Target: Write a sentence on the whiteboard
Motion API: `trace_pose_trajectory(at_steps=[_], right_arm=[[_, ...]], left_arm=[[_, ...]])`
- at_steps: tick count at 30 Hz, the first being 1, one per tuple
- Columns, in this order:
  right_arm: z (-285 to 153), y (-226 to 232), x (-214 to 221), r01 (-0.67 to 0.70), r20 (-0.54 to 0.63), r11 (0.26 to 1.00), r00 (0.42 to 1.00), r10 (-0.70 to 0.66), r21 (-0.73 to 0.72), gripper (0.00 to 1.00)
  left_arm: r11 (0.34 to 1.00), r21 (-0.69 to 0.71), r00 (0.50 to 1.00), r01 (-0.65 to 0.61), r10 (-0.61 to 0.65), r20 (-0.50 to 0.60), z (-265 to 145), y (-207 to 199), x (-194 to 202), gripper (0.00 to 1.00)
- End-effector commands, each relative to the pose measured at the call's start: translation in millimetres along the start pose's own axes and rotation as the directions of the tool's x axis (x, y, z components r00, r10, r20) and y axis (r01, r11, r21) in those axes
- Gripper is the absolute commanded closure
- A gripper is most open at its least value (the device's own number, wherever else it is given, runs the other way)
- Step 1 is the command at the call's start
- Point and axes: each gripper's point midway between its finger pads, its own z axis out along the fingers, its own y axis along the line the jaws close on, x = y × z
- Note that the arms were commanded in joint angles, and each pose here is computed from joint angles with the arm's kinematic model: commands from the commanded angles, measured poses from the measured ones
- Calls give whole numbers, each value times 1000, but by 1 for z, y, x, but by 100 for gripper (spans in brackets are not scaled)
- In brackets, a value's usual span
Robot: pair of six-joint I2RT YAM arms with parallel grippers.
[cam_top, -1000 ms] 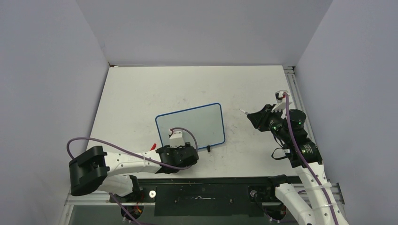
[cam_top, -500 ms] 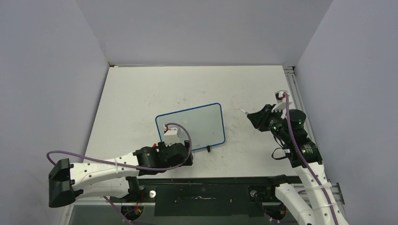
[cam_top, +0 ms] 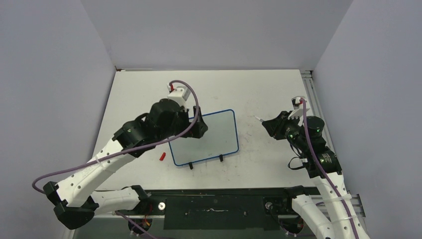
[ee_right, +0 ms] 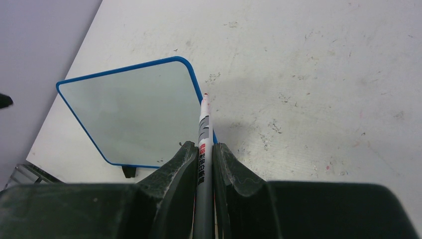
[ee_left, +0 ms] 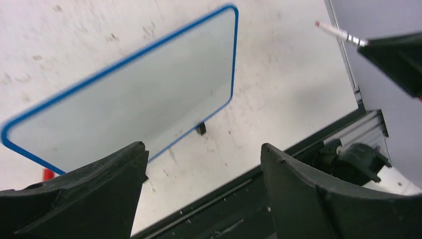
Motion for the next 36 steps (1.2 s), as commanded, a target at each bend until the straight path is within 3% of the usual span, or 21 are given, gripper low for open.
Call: trace_pose_trajectory(at_steps=[1, 7, 15, 23, 27, 36], right_arm=[[-9, 14, -30, 38, 95, 999, 995, -35, -37, 95], [-21, 44, -46, 65, 187, 983, 982, -32, -174, 95], [-22, 62, -58, 63, 255, 960, 967, 9, -274, 95], [3, 81, -48, 47, 228, 951, 973, 25, -307, 95], [14, 114, -31, 83, 208, 942, 978, -14, -324, 95], [41, 196, 27, 156, 191, 923, 977, -92, -352, 95]], left_arm=[[990, 68, 992, -125, 124, 24, -9, 5, -47, 18], [998, 32, 995, -49, 46, 93, -4, 60, -87, 17], [988, 28, 967, 151, -154, 205, -6, 144, -78, 17], [967, 145, 948, 211, -238, 211, -2, 172, -39, 22], [957, 213, 949, 198, -241, 203, 3, 166, -27, 32], [959, 215, 957, 187, -227, 179, 12, 171, -8, 38]])
